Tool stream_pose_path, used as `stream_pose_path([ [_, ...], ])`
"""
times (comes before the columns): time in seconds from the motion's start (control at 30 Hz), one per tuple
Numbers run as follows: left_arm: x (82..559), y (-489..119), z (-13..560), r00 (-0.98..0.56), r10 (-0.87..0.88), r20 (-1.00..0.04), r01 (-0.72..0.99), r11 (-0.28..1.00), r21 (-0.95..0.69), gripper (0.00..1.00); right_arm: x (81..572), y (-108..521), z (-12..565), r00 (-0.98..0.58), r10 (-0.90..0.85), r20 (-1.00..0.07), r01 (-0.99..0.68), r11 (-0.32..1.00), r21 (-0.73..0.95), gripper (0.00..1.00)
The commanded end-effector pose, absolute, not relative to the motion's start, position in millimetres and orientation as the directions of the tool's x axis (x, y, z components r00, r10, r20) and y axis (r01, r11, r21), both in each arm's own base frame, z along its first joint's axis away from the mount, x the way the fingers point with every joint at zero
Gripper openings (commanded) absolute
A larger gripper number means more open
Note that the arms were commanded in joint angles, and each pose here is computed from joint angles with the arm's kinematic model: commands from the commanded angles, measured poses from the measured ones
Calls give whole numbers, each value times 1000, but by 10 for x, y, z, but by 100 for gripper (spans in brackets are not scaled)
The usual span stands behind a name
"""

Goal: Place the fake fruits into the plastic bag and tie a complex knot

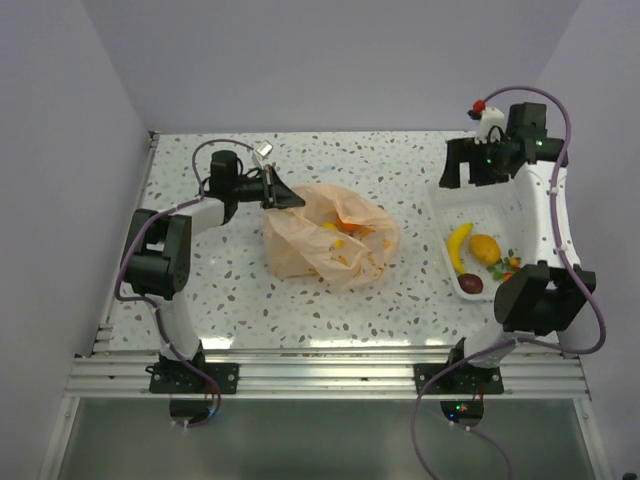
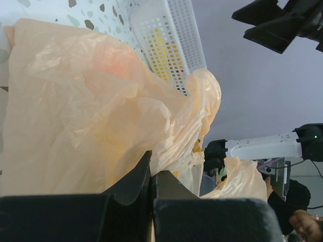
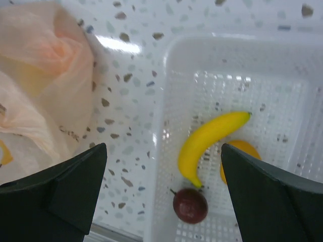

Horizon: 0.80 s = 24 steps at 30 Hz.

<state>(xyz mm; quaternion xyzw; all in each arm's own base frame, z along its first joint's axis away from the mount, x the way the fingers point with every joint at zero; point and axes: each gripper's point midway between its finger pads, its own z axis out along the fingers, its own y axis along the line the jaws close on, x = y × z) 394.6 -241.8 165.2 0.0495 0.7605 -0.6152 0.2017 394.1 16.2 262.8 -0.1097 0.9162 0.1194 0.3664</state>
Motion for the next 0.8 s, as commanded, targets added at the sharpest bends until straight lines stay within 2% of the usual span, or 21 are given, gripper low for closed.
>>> stream_pose_path([
  [0.0,3973,-2359,1858,-866,-166,-471,419,272,-866,0,3421,-228,2207,-878,-80,-473,-206,953,222,98],
  [0.2,3973,-2351,1813,-867,-146,-476,422,289,-859,0,3239,-940,1622,-922,-206,-329,-183,978,-98,98],
  [0.37,3986,-2354,1810,-871,-140,-470,418,288,-861,0,3292,-1061,1173,-949,-205,-240,-182,976,-116,98],
  [0.57,3964,-2345,1816,-869,-132,-476,424,297,-856,0,3444,-1273,827,-960,-196,-200,-156,968,-199,99],
  [0.77,3957,-2344,1807,-871,-128,-475,423,297,-856,0,3438,-1279,534,-971,-183,-157,-153,971,-183,97],
])
